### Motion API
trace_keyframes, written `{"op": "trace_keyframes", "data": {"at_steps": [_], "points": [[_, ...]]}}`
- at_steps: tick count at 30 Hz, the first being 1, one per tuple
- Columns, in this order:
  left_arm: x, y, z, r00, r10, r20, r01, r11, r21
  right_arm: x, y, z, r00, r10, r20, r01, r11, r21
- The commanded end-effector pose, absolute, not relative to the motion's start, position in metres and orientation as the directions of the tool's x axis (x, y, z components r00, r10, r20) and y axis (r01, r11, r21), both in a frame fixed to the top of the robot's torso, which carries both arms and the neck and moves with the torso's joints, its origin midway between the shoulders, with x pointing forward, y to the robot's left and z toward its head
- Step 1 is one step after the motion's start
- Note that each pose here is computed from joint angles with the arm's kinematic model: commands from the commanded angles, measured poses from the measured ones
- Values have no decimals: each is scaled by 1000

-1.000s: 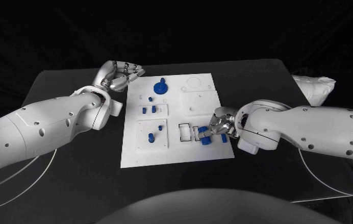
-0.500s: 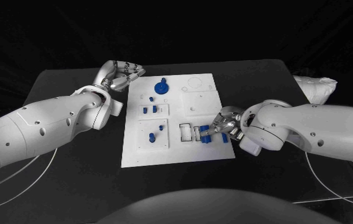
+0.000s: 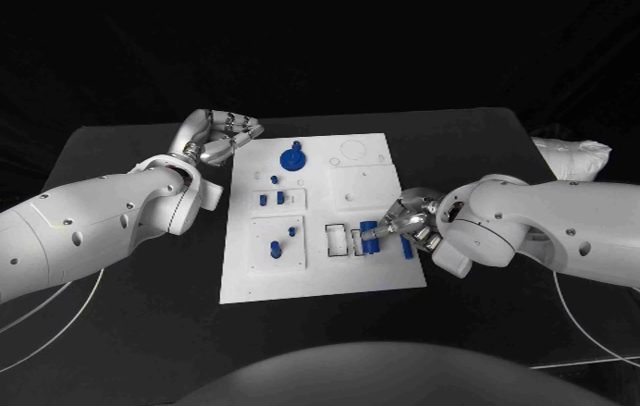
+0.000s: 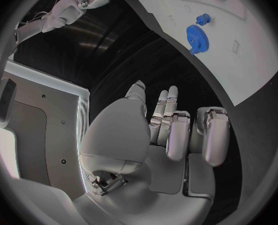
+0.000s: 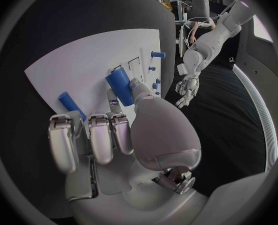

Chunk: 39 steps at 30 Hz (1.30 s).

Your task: Assemble the parts on the task board

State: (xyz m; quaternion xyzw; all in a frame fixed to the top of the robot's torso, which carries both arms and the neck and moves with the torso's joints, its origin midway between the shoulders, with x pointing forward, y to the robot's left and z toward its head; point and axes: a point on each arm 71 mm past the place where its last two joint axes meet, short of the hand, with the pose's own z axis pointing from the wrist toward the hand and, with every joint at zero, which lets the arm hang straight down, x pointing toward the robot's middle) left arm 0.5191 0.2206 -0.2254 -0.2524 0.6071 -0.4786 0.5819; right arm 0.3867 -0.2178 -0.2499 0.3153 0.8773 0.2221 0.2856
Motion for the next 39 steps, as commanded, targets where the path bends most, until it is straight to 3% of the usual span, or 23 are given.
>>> {"op": "trace_keyframes", "data": {"at_steps": [1, 39], "points": [[518, 218, -225, -206, -862, -464, 262, 408, -875, 387, -216, -249, -635, 694, -340, 430, 683, 590], [519, 219, -225, -204, -862, -465, 257, 411, -875, 394, -186, -254, -716, 657, -237, 437, 686, 582]]}}
